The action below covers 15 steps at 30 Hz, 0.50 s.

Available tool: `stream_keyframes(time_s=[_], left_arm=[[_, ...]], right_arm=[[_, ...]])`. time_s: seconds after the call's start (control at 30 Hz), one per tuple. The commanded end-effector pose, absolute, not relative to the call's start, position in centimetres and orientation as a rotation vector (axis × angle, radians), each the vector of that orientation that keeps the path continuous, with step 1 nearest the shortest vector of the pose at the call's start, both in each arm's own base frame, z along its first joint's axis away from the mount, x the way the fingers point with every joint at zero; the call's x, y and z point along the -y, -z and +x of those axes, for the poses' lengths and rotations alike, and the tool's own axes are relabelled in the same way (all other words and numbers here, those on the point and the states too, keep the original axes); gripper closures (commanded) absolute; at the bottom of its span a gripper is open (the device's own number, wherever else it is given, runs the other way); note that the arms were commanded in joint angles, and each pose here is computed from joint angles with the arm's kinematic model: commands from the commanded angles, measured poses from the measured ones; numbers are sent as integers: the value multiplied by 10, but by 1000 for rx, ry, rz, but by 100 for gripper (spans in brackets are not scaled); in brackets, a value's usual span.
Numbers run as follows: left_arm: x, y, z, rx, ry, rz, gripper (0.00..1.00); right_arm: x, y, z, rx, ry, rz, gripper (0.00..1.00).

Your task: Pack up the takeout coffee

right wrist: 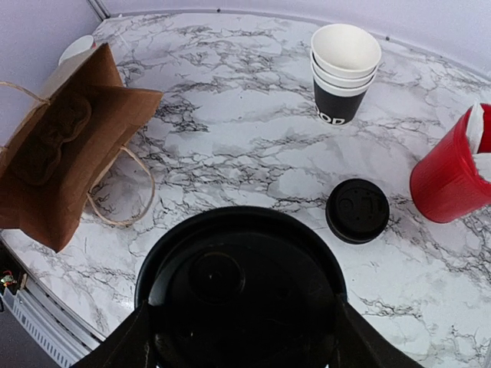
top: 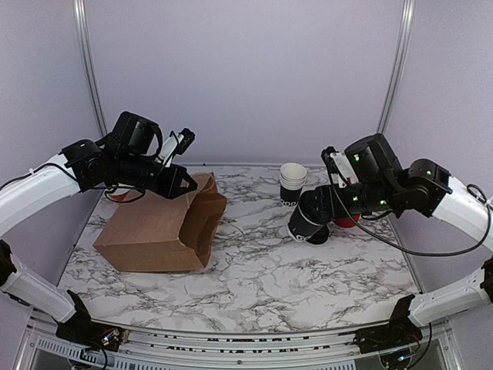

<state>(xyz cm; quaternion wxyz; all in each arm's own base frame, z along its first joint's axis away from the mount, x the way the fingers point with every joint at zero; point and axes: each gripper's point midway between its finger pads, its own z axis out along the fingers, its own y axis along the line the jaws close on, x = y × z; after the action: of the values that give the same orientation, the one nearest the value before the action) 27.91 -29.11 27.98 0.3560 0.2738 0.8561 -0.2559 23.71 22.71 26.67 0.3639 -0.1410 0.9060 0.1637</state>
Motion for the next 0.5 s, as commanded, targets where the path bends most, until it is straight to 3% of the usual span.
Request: stream_keyframes(time_s=[0.0,0.47], left_arm=[[298,-301,279,-2126,734,658,100],[334,-333,270,-2051,878,530,100]], right_arm=[[-223,-309,237,-2241,-464,-337,34],[-279,-367,254,-2053,-730,-373,35]])
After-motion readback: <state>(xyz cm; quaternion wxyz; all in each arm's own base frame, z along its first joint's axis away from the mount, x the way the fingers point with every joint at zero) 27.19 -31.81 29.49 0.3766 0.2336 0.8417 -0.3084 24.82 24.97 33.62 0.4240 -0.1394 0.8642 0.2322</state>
